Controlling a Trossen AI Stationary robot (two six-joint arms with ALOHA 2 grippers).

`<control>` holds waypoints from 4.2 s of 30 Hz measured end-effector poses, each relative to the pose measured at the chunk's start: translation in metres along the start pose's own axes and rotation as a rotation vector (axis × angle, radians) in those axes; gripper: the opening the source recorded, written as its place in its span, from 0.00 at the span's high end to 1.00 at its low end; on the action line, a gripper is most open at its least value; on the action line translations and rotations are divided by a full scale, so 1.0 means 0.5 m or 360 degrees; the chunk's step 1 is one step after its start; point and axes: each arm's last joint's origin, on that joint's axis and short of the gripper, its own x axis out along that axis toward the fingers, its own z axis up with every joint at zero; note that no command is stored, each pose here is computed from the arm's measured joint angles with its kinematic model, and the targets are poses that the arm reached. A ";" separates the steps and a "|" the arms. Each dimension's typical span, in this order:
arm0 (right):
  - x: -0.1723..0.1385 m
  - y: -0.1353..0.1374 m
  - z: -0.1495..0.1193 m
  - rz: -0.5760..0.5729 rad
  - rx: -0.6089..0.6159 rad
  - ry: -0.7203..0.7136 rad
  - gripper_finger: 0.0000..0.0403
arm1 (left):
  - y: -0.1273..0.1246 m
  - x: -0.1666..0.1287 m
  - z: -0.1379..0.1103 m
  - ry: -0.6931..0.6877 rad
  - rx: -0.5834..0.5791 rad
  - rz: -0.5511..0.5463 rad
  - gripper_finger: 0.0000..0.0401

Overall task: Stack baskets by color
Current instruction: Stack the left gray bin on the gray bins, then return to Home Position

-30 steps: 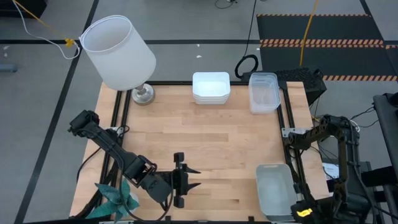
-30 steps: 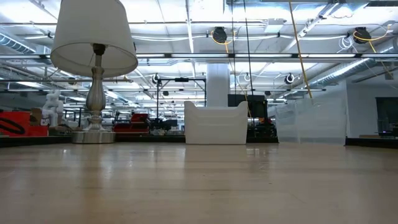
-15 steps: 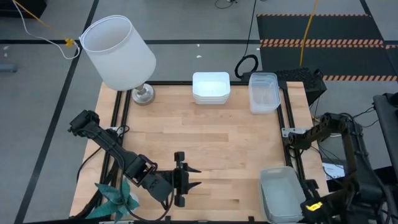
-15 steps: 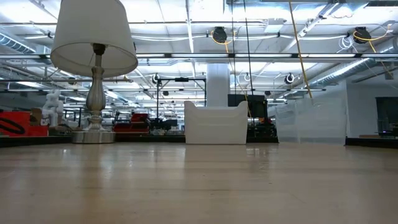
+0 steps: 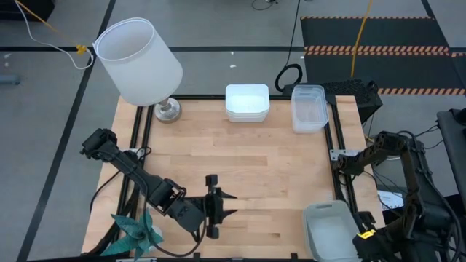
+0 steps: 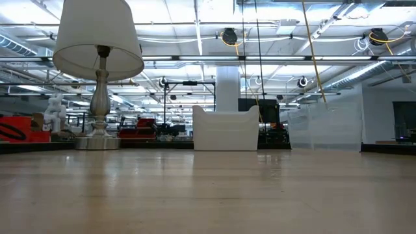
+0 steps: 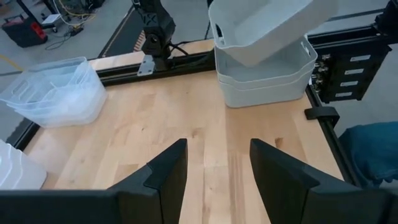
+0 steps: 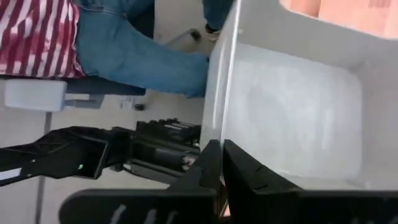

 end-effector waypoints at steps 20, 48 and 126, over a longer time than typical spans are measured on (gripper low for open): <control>0.097 -0.018 -0.019 -0.0154 0.0074 0.0142 1.00 | 0.000 0.000 0.000 0.0000 -0.0003 -0.0001 0.56; 0.190 -0.060 -0.016 -0.0356 0.0161 0.0062 1.00 | 0.000 0.000 0.000 0.0000 0.0006 -0.0001 0.56; 0.128 -0.381 0.146 -0.0904 -0.0652 -0.1017 0.98 | 0.165 0.061 0.025 0.0051 0.0326 0.0327 0.56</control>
